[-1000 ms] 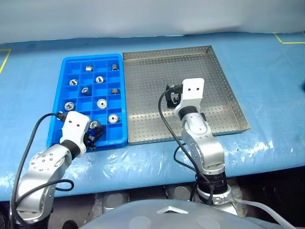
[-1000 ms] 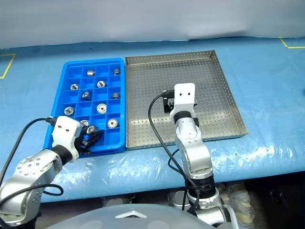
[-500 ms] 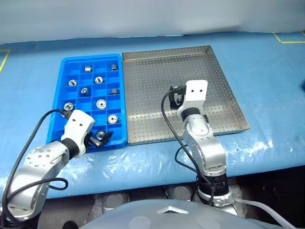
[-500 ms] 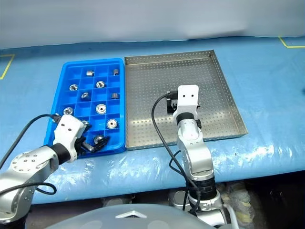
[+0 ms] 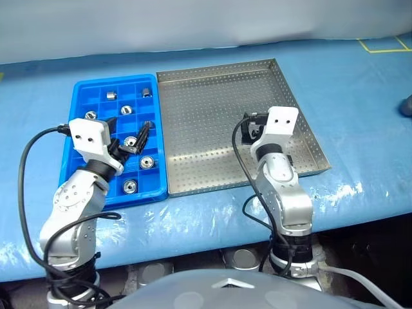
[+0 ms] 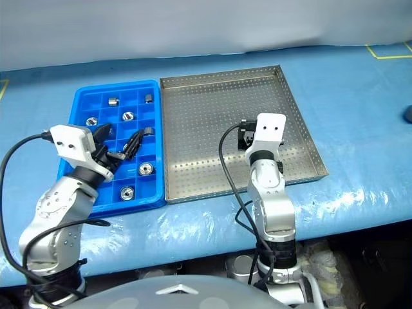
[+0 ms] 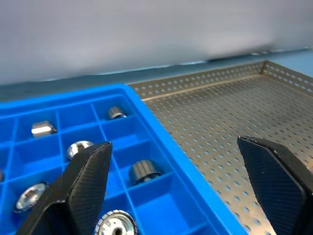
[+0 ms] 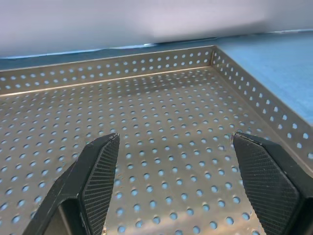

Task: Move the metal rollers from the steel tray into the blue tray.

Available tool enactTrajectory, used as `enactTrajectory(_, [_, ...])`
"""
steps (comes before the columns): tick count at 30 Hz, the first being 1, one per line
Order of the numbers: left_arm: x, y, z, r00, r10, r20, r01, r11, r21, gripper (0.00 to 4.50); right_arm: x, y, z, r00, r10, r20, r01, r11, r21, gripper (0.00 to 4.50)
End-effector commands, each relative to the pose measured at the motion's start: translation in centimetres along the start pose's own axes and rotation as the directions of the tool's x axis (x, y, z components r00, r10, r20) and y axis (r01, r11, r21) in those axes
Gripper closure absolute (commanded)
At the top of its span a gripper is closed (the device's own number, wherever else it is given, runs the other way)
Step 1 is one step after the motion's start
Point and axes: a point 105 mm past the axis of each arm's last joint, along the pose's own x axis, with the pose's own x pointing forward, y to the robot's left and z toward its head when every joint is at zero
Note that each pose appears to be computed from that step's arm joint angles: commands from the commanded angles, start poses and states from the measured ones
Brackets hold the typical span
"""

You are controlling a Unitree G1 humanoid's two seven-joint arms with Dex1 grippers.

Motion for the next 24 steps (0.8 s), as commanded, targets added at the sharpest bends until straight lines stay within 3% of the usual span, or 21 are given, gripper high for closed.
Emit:
enactTrajectory(1, [0.1,0.8,1.4,0.989,0.088,0.122,-0.088,0.996,-0.007,0.02,0.4,0.0,1.4,0.998,0.004,0.064,-0.006,1.0,0.024,0.66])
enactTrajectory(11, [-0.8,3.0,-1.0,0.962,0.246,0.115,-0.243,0.969,-0.042,0.02,-0.2,0.1,0.4,0.999,0.026,0.037,-0.027,0.999,0.033,0.66])
enactTrajectory(18, [-0.8,3.3,-1.6,0.956,0.273,0.11,-0.273,0.962,-0.022,0.02,-1.8,1.6,-0.2,0.969,0.243,0.04,-0.242,0.97,-0.015,0.66])
enactTrajectory(24, [-0.6,2.8,-1.6,0.962,0.249,0.111,-0.251,0.968,-0.004,0.02,-1.8,1.3,0.1,0.96,0.274,0.05,-0.273,0.962,-0.015,0.66])
